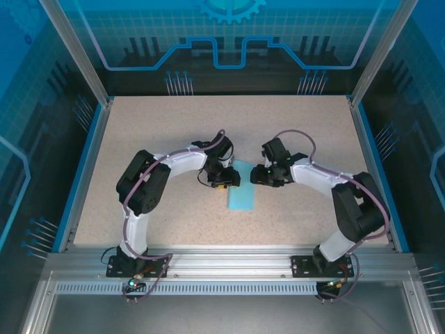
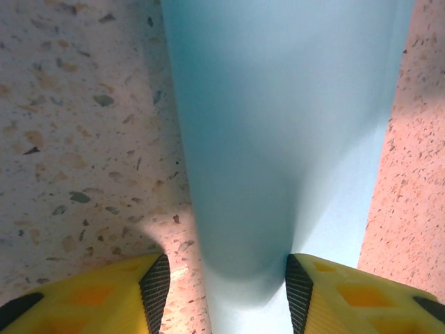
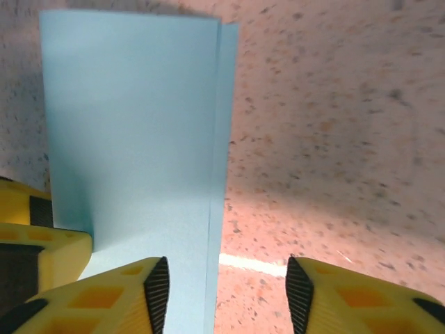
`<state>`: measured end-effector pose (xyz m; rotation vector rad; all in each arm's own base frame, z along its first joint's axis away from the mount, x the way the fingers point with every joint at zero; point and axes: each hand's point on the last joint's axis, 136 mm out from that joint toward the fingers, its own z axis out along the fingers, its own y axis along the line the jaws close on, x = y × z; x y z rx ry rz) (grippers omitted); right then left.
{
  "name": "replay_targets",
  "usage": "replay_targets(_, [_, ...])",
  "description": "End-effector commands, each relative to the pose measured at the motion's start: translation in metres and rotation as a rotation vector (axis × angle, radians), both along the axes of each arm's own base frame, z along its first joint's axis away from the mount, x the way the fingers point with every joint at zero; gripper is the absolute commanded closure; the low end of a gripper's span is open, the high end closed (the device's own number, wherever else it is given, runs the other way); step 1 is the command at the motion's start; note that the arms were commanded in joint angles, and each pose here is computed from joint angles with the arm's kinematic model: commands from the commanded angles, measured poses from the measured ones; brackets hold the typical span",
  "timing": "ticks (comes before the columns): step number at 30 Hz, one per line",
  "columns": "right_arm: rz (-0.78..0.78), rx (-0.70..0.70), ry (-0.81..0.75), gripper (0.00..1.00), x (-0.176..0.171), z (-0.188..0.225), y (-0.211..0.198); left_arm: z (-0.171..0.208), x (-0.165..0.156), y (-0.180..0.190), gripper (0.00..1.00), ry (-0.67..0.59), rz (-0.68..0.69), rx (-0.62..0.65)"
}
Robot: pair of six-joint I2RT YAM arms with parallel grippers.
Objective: Fold a paper plane with a square sheet of paper (fold left side to right side)
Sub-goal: First fold in half a square sheet of paper at the center of the table.
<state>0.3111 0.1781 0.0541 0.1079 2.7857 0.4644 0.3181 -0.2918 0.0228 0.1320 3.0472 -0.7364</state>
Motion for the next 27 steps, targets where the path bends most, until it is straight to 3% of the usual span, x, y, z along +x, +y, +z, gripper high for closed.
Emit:
replay_targets(1, [-0.084, -0.044, -0.037, 0.43, -0.001, 0.006, -0.022, -0.019, -0.013, 0.0, 0.48, 0.039, -0.045, 0.057])
replay_targets(8, [-0.174, -0.028, -0.053, 0.24, -0.011, 0.005, -0.045, -0.021, -0.015, -0.004, 0.47, 0.044, -0.067, 0.068])
replay_targets(18, [-0.199, -0.012, -0.072, 0.07, -0.017, 0.012, -0.054, -0.026, -0.017, -0.006, 0.46, 0.052, -0.082, 0.092])
replay_targets(27, [-0.183, 0.025, -0.069, 0.04, -0.015, 0.012, -0.047, -0.029, -0.017, -0.005, 0.46, 0.058, -0.082, 0.118])
